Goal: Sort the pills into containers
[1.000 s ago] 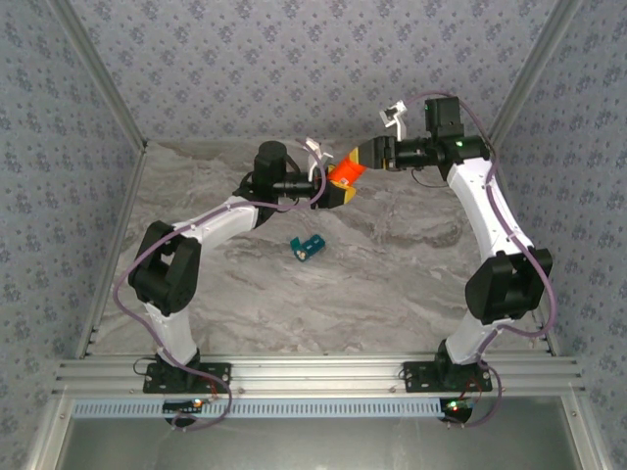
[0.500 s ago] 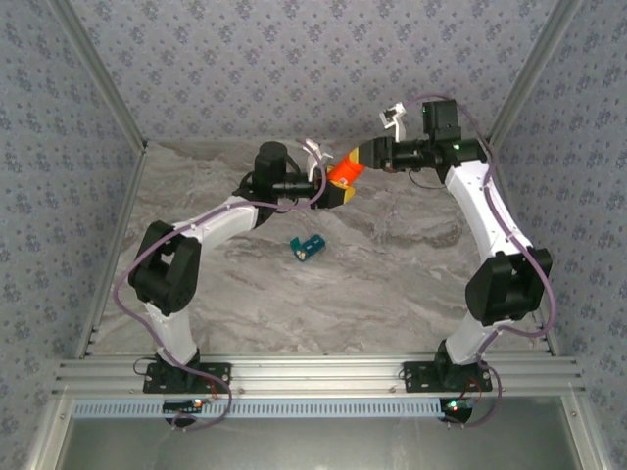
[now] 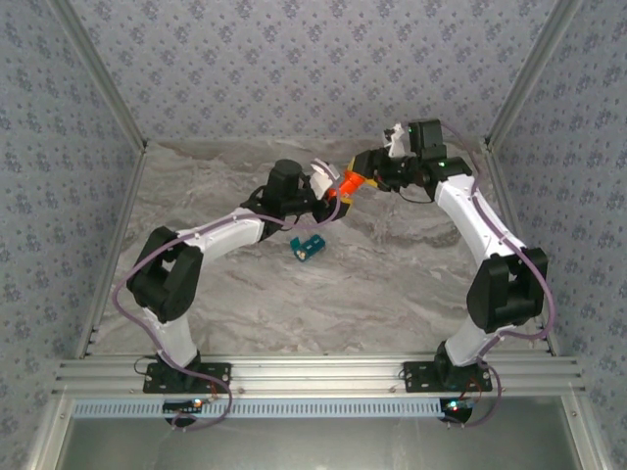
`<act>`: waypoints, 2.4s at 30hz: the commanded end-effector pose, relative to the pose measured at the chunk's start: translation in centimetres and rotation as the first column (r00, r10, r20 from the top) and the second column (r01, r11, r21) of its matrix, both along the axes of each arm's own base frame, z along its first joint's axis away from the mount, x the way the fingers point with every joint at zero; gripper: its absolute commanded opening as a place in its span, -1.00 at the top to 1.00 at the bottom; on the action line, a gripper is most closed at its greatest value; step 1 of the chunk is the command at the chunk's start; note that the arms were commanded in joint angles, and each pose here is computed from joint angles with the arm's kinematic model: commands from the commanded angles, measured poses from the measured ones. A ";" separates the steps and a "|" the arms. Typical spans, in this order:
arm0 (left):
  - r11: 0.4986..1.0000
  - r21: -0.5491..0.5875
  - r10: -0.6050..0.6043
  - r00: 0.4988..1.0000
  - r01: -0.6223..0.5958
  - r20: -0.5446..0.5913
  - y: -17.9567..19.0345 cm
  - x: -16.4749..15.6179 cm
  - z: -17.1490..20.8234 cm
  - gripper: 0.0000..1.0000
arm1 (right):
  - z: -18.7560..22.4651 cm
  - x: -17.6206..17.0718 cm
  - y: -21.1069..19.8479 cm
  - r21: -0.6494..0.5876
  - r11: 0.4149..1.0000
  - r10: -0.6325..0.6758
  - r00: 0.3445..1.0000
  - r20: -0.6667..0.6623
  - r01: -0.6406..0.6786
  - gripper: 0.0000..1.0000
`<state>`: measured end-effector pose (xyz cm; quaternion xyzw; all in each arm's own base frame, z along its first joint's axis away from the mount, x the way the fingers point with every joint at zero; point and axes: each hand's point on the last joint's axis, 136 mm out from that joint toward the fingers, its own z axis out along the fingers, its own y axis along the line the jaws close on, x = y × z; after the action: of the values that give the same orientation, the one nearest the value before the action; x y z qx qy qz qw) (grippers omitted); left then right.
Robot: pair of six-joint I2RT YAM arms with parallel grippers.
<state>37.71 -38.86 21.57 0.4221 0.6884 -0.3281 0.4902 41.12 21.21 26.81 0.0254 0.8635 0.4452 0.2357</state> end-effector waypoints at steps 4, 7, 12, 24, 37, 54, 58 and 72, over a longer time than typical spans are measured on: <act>0.968 -0.120 -0.186 0.948 0.223 0.259 -3.6 -5.4 8.5 1.00 | -0.6 -0.5 2.1 -0.002 1.000 0.023 1.000 -0.011 -0.023 0.09; 0.967 -0.141 -0.175 0.953 0.214 0.247 -3.3 -5.0 8.6 1.00 | 0.5 -0.6 2.0 0.017 1.000 0.023 1.000 -0.008 -0.023 -0.05; 0.959 -0.205 -0.152 0.967 0.194 0.207 -2.3 -3.8 9.0 1.00 | 4.0 -0.1 0.6 0.039 0.999 0.003 0.998 0.060 -0.005 -0.44; 0.935 -0.288 -0.164 0.973 0.206 0.163 -0.3 -3.2 10.4 1.00 | 10.6 -1.4 -2.8 0.081 0.996 0.005 0.972 0.234 -0.024 -0.76; 0.869 -0.362 -0.334 0.940 0.336 0.070 -0.2 -4.2 11.9 1.00 | 11.9 -3.4 -3.4 -0.048 0.981 0.189 0.865 0.465 -0.189 -0.71; 0.850 -0.371 -0.395 0.919 0.375 0.024 -0.7 -4.5 11.8 1.00 | 11.6 -4.2 0.1 -0.073 0.946 0.314 0.832 0.457 -0.317 -0.68; 0.851 -0.370 -0.394 0.919 0.373 0.020 -0.6 -4.5 11.7 1.00 | 10.9 -4.4 0.2 -0.080 0.943 0.326 0.839 0.436 -0.324 -0.63; 0.856 -0.374 -0.379 0.925 0.357 0.015 -0.7 -4.1 11.7 1.00 | 9.5 -4.7 0.7 -0.072 0.939 0.337 0.853 0.399 -0.337 -0.12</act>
<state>33.56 -39.58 31.00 0.4297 0.5599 -0.5493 0.4474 36.89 21.53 36.73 -0.2155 0.7860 0.4706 0.3381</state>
